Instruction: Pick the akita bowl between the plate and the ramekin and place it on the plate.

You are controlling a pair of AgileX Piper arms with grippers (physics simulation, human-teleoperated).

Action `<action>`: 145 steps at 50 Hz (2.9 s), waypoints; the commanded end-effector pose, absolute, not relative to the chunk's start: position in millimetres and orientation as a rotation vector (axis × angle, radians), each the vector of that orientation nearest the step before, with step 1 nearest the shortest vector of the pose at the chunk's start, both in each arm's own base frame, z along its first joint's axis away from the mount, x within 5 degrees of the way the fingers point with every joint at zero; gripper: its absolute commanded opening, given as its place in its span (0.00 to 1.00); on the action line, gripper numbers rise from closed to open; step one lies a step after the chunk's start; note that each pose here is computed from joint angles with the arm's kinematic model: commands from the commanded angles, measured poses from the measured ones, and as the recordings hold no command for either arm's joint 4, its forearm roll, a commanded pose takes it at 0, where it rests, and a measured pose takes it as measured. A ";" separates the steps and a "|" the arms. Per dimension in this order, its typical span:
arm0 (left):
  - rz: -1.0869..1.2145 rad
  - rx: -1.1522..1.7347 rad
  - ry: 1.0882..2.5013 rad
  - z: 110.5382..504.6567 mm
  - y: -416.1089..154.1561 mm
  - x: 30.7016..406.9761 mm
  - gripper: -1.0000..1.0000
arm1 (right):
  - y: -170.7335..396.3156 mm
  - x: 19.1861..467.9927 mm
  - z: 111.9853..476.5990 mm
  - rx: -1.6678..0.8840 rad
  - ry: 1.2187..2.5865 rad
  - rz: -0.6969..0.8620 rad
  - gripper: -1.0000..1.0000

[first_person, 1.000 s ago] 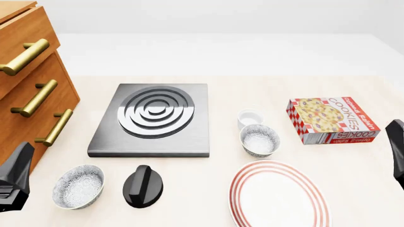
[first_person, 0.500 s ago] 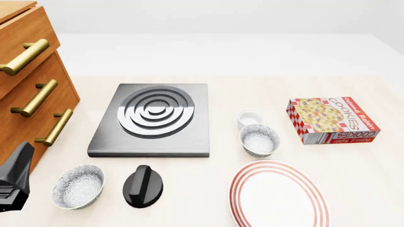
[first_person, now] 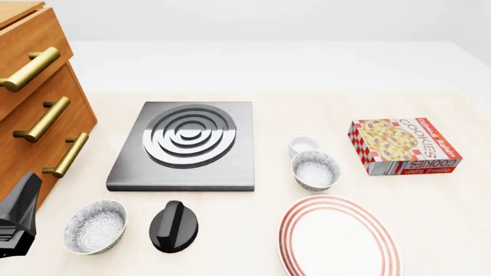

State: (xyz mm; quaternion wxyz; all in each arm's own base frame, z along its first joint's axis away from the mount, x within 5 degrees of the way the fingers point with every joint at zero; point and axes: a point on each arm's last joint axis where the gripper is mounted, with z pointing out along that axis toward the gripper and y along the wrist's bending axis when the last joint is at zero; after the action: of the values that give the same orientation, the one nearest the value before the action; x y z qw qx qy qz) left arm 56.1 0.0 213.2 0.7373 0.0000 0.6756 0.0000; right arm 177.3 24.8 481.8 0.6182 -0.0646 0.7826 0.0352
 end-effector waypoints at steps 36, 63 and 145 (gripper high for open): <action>0.000 0.000 1.484 213.2 0.0 56.1 1.00 | 70.3 308.0 347.3 -0.230 2.361 0.122 1.00; 0.000 0.000 1.484 213.2 0.0 56.1 1.00 | 79.4 321.9 262.6 -0.148 2.495 0.153 1.00; 0.000 0.000 1.484 213.2 0.0 56.1 1.00 | 76.2 306.0 136.6 -0.074 2.660 0.142 1.00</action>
State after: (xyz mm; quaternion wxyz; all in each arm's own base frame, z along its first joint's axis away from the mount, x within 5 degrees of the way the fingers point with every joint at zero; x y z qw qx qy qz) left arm 56.1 0.0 213.2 0.7373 0.0000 0.6756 0.0000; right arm 307.5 74.8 146.0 0.2415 -0.0302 0.9686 0.0508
